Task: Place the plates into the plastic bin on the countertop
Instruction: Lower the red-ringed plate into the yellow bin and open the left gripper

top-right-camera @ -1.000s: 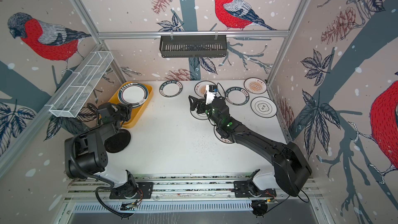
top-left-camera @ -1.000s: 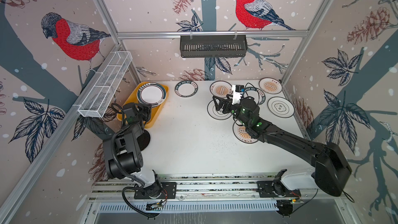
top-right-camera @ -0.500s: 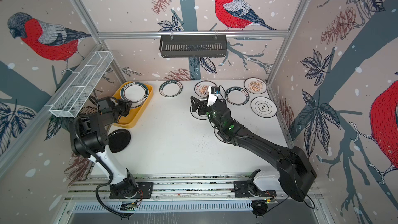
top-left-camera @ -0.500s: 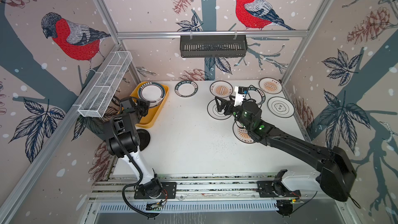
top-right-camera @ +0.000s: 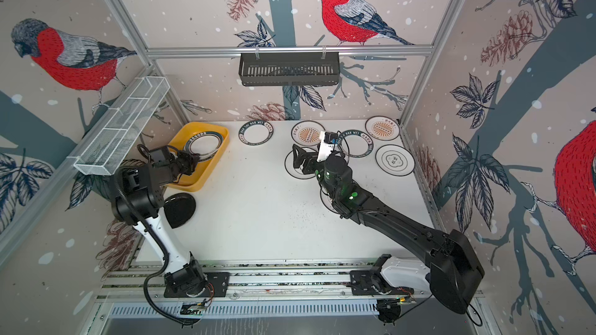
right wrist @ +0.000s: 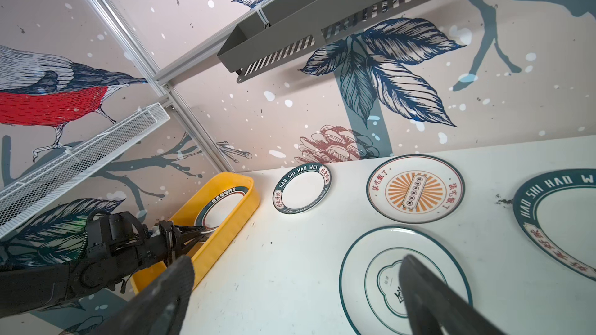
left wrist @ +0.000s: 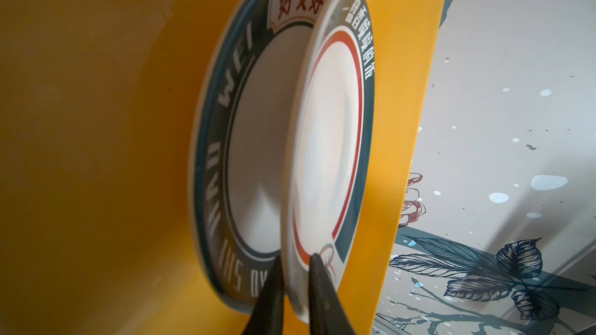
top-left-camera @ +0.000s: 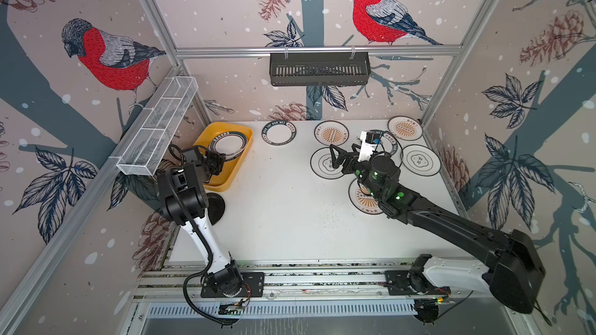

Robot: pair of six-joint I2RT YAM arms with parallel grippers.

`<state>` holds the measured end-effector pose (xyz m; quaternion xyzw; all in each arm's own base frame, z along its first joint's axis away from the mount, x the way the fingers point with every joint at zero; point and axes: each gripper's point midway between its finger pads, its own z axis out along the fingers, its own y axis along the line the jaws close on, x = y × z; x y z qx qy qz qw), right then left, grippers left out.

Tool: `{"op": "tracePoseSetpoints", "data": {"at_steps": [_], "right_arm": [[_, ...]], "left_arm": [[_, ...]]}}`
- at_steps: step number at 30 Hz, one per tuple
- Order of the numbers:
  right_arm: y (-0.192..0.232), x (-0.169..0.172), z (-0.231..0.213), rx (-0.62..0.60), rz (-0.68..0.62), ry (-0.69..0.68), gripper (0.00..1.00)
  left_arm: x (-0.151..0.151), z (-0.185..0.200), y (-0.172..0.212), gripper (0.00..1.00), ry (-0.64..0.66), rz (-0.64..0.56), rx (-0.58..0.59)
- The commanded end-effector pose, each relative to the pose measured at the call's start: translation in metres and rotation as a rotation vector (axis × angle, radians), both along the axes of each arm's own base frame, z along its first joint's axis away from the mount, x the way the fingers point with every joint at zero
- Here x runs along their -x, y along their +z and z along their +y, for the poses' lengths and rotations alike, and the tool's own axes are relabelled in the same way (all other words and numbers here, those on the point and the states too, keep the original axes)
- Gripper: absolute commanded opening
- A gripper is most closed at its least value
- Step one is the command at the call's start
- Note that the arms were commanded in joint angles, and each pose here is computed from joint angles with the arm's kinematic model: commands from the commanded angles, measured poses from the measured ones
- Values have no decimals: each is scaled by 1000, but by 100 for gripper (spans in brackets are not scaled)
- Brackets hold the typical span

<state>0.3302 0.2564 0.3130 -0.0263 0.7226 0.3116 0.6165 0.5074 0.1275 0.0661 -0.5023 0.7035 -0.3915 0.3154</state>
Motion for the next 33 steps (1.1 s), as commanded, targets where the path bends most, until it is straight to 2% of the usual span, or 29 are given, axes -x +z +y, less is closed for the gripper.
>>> {"op": "tracePoseSetpoints", "data": {"at_steps": [1,9,12,21,27,33], "right_arm": [[2,0,-7,-5,-5,-32,99],[4,0,-8,-1,-10,-34,99],[3,2,-10,-1,-8,-37,100],[1,3,-12,1,-5,-44,99],[7,3,-20,-27,-14,-61,99],[5,4,-26,-8,-23,-62,100]], "left_arm": [[-2,4,4,23,2,-12,-22],[-1,5,5,38,11,-10,-20],[2,7,5,50,16,9,-50],[18,13,14,78,45,67,-127],[32,15,15,85,64,117,-151],[46,13,32,91,51,119,-206]]}}
